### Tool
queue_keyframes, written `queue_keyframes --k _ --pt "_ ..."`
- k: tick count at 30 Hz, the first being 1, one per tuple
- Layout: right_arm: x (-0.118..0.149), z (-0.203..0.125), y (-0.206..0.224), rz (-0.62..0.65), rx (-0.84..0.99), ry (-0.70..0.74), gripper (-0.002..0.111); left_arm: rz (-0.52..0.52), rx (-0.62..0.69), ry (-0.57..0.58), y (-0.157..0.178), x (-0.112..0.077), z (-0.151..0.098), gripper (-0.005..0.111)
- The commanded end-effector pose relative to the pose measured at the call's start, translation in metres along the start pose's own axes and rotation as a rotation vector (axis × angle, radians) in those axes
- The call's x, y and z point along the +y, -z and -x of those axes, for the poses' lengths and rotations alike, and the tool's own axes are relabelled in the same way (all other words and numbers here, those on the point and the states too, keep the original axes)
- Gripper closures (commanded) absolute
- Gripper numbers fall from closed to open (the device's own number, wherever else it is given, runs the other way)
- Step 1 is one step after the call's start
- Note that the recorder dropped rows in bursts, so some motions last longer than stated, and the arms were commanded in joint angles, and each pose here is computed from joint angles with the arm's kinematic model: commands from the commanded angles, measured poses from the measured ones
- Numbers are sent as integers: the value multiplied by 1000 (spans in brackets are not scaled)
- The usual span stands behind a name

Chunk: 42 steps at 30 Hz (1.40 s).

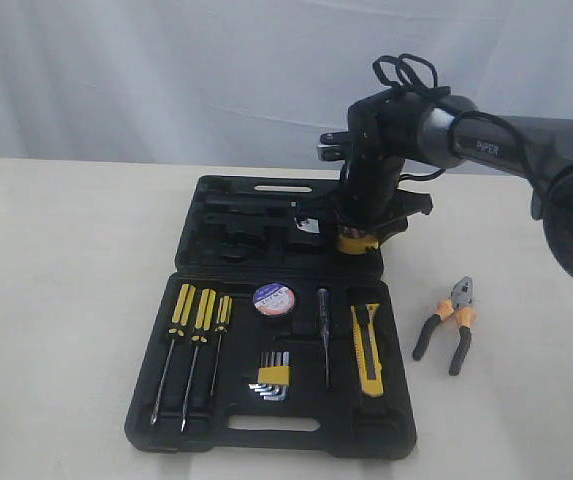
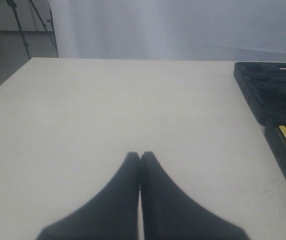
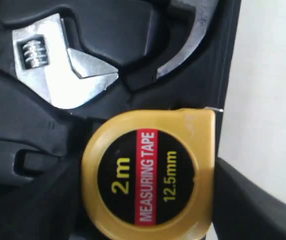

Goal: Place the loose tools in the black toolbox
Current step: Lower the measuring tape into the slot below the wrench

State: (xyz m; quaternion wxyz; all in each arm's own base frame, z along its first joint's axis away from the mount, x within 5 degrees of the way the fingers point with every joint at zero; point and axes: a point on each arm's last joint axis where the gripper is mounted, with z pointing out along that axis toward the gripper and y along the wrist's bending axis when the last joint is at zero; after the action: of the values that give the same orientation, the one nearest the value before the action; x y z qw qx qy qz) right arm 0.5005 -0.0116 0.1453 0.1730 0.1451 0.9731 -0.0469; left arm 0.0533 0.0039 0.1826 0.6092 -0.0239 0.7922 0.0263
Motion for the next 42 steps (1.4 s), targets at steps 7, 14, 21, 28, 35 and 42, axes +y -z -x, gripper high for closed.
queue_keyframes --k 7,14,21,28,35,42 --pt "7 -3 -15 45 17 -75 89 -5 -4 5 0 0 0 107" --pt "12 -9 -28 83 58 -106 89 -5 -4 5 0 0 0 107" --pt "11 -11 -27 73 83 -94 89 -5 -4 5 0 0 0 107" --pt "9 -17 -24 51 149 -40 89 -5 -4 5 0 0 0 107" --pt "6 -17 -8 42 180 0 73 -5 -4 5 0 0 0 107" --pt "5 -18 0 32 208 1 51 -5 -4 5 0 0 0 107"
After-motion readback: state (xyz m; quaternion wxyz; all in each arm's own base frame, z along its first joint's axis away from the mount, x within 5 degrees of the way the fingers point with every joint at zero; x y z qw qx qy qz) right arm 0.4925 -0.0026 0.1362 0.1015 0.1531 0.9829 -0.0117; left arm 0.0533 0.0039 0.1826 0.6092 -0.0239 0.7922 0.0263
